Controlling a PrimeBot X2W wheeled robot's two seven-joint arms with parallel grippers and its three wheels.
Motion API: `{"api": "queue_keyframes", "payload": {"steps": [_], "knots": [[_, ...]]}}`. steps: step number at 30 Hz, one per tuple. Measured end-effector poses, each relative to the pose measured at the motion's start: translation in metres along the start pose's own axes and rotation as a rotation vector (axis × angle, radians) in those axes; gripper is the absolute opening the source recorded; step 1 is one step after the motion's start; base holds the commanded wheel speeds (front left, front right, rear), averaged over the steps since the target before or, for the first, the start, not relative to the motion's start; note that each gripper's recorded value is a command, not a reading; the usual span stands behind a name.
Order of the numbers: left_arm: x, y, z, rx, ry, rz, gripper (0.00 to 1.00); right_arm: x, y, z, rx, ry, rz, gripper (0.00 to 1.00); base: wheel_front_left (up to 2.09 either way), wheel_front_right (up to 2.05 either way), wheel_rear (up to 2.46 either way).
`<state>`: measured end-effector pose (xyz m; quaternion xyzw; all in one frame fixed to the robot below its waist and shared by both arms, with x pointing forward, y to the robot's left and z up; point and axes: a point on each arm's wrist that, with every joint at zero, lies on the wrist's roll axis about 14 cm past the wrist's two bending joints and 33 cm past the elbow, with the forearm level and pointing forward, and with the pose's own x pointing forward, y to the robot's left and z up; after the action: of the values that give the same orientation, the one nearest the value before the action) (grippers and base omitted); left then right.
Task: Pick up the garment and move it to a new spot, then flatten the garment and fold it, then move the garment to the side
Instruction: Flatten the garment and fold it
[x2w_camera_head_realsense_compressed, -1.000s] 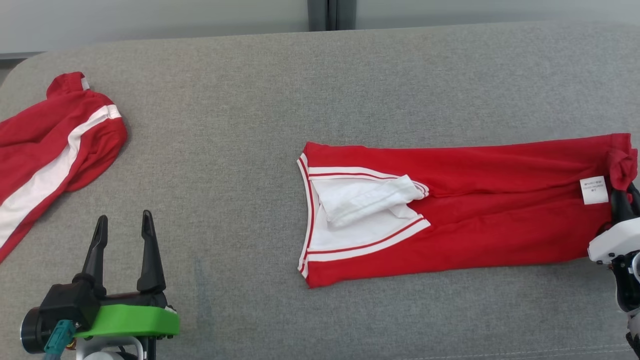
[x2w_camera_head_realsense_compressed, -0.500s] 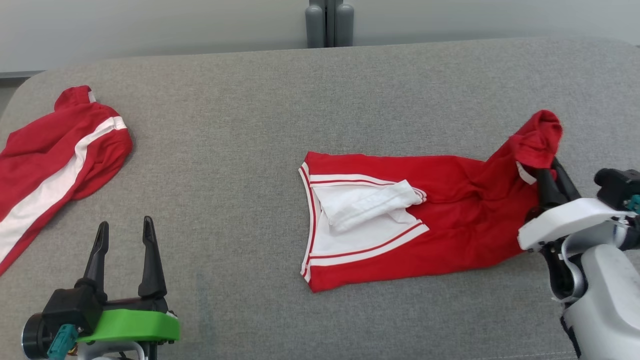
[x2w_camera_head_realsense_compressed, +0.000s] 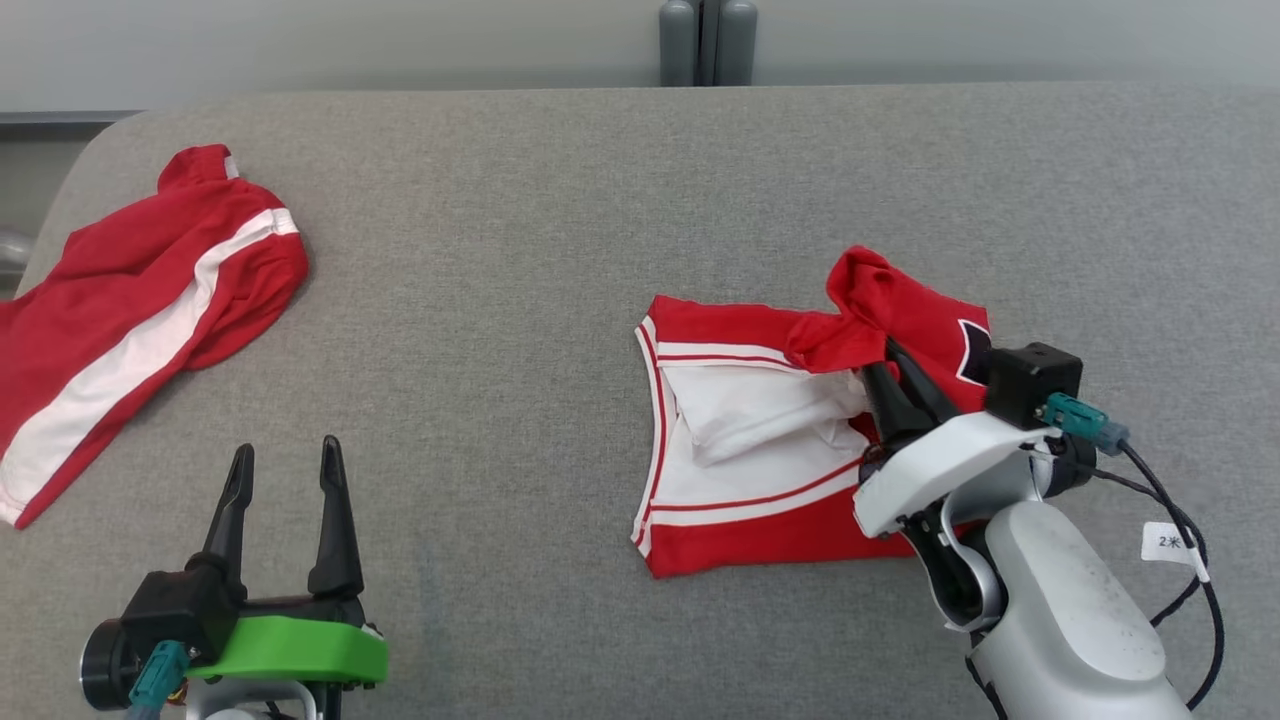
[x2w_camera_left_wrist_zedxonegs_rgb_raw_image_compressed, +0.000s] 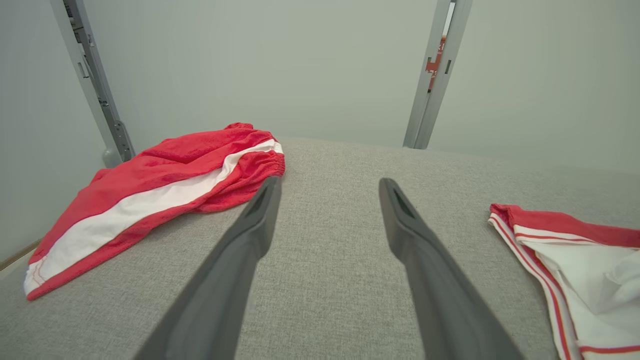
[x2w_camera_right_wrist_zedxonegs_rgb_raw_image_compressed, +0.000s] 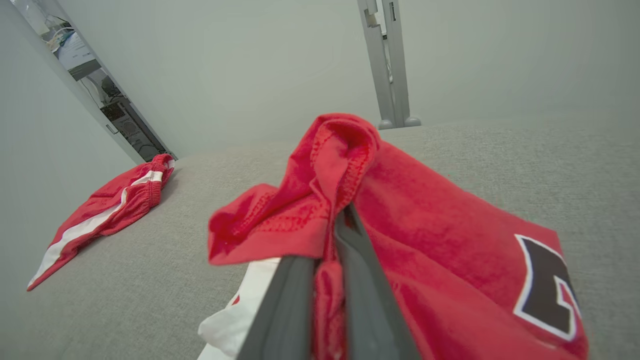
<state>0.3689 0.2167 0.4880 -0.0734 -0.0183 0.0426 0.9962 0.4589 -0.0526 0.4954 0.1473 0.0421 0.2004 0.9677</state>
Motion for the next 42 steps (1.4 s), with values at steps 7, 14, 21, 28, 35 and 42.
{"api": "queue_keyframes", "payload": {"steps": [7, 14, 21, 28, 35, 42], "knots": [[-0.003, 0.004, -0.004, -0.011, 0.016, 0.016, 1.0, 0.02, 0.028, -0.018, -0.002, 0.048, 0.084, 0.0, 0.0, 0.0, 0.0], [-0.006, 0.011, -0.008, -0.013, 0.031, 0.038, 1.0, 0.034, 0.051, -0.04, 0.041, 0.098, 0.148, 0.0, 0.0, 0.0, 0.0], [-0.006, 0.013, -0.013, -0.013, 0.045, 0.051, 1.0, 0.039, 0.063, -0.05, 0.059, 0.113, 0.185, 1.0, 0.0, 0.0, 0.0], [-0.001, 0.005, -0.011, -0.02, 0.035, 0.029, 1.0, 0.045, 0.044, -0.005, 0.031, -0.025, 0.135, 1.0, 0.0, 0.0, 0.0], [0.004, -0.004, -0.004, -0.021, 0.012, 0.003, 1.0, 0.018, -0.032, 0.042, -0.09, -0.145, -0.019, 1.0, 0.0, 0.0, 0.0], [0.005, -0.008, -0.002, -0.022, 0.005, -0.011, 1.0, -0.024, -0.092, 0.048, -0.147, -0.152, -0.17, 1.0, 0.0, 0.0, 0.0]]}}
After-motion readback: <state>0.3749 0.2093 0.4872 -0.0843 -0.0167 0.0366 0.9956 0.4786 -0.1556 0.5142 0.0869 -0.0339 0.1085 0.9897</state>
